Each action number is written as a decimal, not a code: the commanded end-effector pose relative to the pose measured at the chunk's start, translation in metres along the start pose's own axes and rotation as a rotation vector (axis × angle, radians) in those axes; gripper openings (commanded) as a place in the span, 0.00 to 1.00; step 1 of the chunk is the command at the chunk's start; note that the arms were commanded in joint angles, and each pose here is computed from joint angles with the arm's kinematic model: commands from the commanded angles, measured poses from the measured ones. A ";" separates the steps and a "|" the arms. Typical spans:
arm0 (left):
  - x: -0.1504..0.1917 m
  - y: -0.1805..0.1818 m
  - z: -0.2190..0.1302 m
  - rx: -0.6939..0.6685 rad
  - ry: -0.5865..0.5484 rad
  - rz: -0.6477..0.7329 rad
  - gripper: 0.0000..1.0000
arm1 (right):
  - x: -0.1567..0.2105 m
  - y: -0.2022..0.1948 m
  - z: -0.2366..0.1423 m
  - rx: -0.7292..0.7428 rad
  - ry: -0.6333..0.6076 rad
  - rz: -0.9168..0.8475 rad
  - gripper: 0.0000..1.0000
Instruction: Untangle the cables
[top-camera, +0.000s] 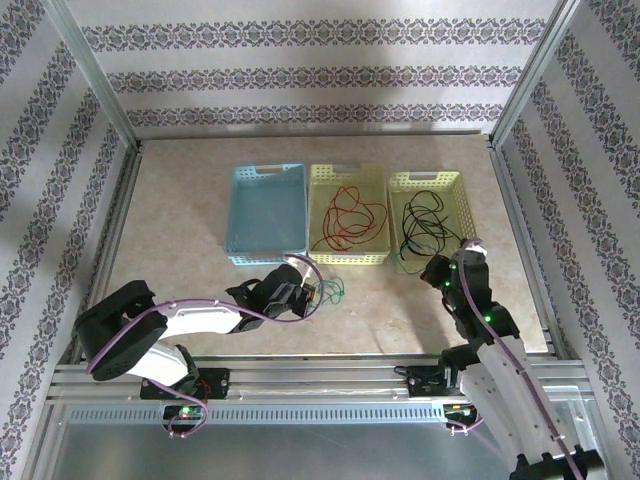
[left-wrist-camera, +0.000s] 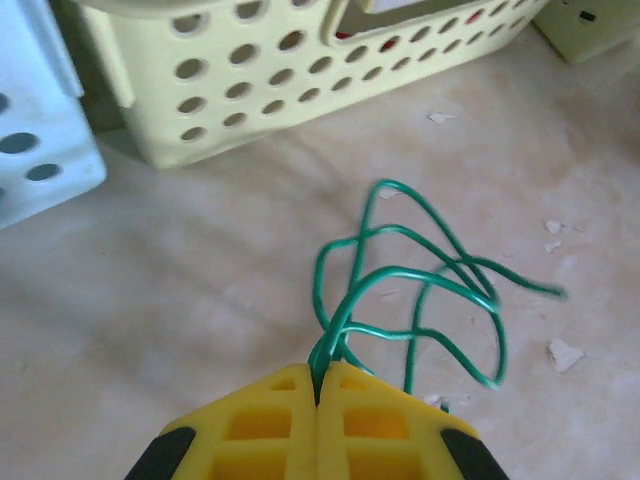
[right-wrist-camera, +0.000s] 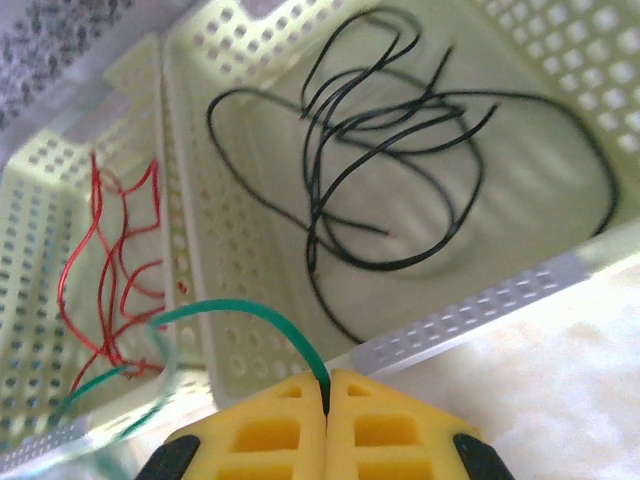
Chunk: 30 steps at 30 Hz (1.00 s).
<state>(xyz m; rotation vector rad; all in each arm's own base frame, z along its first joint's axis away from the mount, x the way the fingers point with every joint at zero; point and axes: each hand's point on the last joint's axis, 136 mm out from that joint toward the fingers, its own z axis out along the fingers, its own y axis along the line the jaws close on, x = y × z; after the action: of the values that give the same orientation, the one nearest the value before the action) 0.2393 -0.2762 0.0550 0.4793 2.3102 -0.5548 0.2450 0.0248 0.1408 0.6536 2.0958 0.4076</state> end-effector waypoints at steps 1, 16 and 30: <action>0.021 0.014 -0.001 -0.044 0.071 0.002 0.00 | -0.016 -0.010 -0.010 0.055 -0.059 0.048 0.00; 0.014 -0.013 0.001 0.087 0.076 0.042 0.00 | -0.022 0.059 -0.019 -0.280 0.012 -0.040 0.00; -0.056 -0.045 -0.050 0.226 -0.143 0.012 0.43 | 0.037 0.118 -0.012 -0.458 0.217 -0.237 0.00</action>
<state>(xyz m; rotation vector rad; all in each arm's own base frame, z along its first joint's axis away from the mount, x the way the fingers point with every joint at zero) 0.2281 -0.2937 0.1160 0.5436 2.1612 -0.7697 0.2467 0.1312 0.1662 0.1599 2.1944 0.8261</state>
